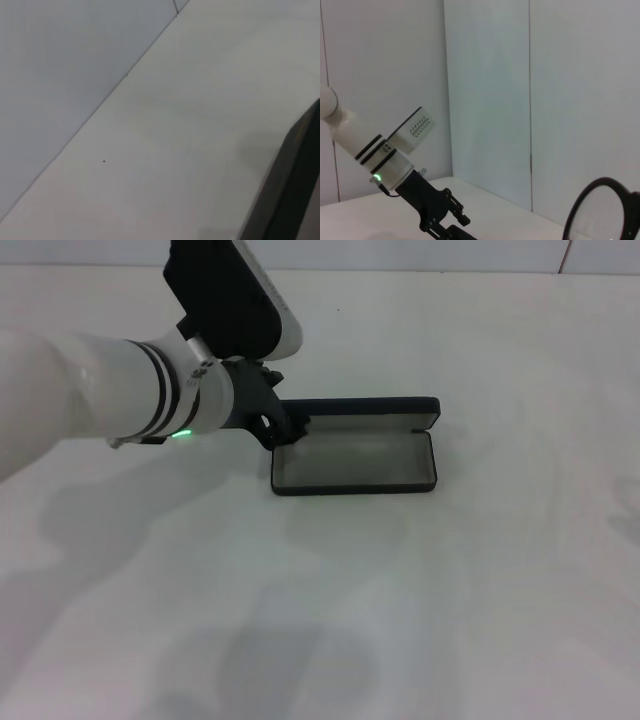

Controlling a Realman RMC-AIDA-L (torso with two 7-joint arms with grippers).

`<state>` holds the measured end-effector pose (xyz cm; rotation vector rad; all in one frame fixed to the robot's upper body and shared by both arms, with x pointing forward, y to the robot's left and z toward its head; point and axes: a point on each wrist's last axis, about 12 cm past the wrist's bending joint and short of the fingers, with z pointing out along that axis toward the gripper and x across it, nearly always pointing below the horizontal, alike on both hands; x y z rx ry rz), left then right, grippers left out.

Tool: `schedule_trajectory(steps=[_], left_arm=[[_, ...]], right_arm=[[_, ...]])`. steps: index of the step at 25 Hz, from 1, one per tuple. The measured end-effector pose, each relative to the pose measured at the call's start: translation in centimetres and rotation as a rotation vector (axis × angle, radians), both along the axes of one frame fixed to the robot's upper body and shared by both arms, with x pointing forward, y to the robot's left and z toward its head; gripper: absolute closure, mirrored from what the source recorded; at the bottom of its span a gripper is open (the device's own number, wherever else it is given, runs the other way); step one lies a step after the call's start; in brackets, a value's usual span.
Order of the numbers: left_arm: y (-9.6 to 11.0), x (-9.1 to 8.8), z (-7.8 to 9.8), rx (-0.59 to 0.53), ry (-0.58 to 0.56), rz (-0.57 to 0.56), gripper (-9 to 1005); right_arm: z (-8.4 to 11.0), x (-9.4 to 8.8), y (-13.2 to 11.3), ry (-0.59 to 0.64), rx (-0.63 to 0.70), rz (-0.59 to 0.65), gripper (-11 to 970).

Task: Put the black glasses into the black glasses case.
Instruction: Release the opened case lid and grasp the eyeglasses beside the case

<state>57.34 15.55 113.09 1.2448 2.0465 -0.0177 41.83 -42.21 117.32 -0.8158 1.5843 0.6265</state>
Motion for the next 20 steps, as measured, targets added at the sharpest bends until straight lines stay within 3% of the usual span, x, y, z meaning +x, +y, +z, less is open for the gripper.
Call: schedule_trajectory(steps=[20], left_arm=[[-0.81, -0.80, 0.13, -0.016, 0.028, -0.034, 426]], right_arm=[[-0.45, -0.45, -0.12, 0.008, 0.007, -0.002, 850]])
